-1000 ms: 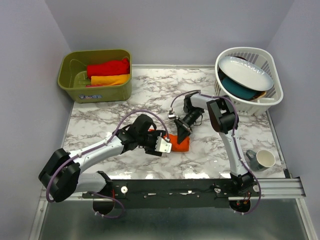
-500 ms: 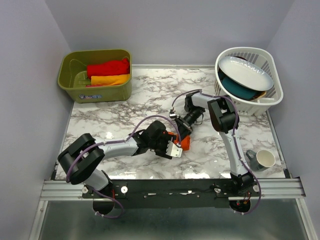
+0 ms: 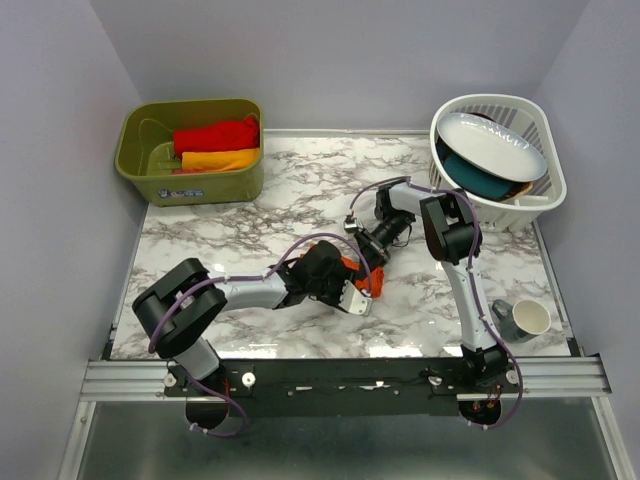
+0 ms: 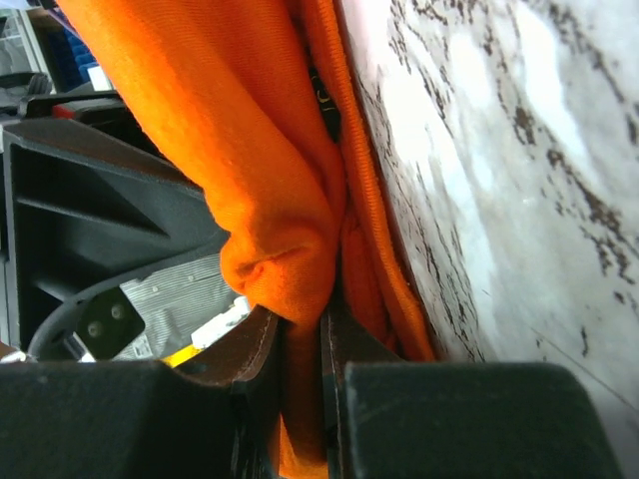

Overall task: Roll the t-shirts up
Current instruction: Roll the T-shirt to the center of the board.

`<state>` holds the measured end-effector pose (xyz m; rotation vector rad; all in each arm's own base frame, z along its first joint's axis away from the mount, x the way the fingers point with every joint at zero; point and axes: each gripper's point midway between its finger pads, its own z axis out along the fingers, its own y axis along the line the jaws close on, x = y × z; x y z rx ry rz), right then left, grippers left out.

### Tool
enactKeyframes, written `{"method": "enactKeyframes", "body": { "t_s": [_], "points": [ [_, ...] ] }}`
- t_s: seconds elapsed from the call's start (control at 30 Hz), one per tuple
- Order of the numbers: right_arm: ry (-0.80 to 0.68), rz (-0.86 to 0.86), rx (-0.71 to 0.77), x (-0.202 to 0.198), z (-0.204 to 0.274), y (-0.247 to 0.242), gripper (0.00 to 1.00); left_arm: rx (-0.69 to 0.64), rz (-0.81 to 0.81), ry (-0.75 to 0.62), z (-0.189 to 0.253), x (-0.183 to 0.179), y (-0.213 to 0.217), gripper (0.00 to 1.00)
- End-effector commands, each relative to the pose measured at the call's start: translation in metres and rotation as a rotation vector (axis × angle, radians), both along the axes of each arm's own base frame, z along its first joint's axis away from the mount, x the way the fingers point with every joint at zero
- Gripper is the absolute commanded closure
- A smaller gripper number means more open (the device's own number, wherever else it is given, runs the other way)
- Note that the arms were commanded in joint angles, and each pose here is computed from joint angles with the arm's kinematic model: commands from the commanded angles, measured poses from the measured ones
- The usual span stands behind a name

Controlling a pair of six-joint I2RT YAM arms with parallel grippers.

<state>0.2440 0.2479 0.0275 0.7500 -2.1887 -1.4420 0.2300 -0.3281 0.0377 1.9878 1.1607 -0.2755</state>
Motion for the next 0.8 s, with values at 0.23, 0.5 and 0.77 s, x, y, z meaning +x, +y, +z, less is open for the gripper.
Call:
{"method": "enactKeyframes", "body": {
  "t_s": [0.23,0.5,0.77],
  "points": [
    [0.069,0.067,-0.087,-0.017,-0.034,-0.015,0.74,0.24,-0.076,0.258,-0.042,-0.036,0.014,0.79],
    [-0.062,0.033,-0.029,0.0,0.005,-0.023,0.43,0.241,-0.129,0.474,-0.014,-0.064,0.017,0.91],
    [-0.301,0.053,-0.084,0.014,0.036,-0.043,0.0,0.32,-0.119,0.731,0.008,-0.082,0.042,0.91]
  ]
}}
